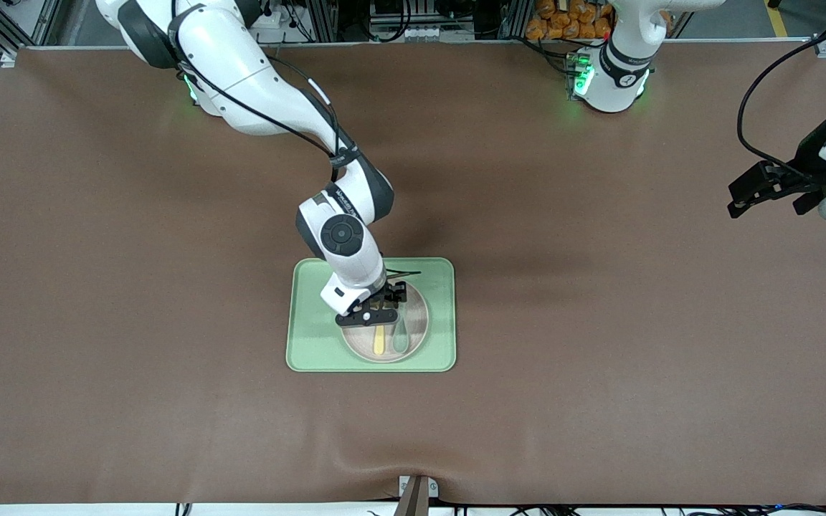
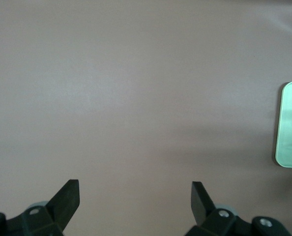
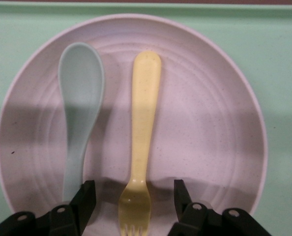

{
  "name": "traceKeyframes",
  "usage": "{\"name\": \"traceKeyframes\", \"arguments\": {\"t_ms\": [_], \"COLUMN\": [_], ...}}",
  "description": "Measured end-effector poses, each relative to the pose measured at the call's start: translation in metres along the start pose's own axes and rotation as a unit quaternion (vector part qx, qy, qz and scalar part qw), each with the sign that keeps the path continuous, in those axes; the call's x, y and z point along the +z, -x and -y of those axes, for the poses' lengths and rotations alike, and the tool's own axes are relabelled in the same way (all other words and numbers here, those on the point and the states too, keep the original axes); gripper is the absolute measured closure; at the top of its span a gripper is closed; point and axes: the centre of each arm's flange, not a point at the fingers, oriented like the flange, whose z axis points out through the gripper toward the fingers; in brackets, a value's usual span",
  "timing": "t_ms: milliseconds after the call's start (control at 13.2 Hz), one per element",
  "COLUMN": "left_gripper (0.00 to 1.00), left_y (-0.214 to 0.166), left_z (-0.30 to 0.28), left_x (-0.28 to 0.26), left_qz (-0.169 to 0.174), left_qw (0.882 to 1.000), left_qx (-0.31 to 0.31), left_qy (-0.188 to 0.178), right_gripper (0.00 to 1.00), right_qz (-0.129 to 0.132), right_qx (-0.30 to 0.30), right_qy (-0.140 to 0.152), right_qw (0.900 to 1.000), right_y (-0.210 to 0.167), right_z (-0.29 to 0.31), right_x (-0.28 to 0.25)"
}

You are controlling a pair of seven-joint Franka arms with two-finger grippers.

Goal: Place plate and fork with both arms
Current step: 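Lower the right gripper and close it on the fork's tines end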

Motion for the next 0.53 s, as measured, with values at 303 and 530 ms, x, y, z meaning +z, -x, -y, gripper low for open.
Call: {"name": "traceKeyframes", "arguments": {"t_ms": [303, 530], "left_gripper": [0.00, 0.00], "left_y": [0.0009, 0.0007], "left_z": [-0.0073, -0.0079], "left_x": [0.0003, 0.0008], "left_qz": [0.000, 0.001], "left_qw": [1.000, 1.000], "left_qx": [0.006, 0.007], "left_qy": [0.001, 0.001], "right_gripper": [0.32, 0.43], "right_qz": [0.002, 0.004], "right_qx": [0.001, 0.001], "right_qy": [0.004, 0.005], "right_qw": [1.000, 1.000], "right_y": [-0.0005, -0.0001], "right_z": [-0.0022, -0.0027], "right_x": [0.0008, 0.0016]}}
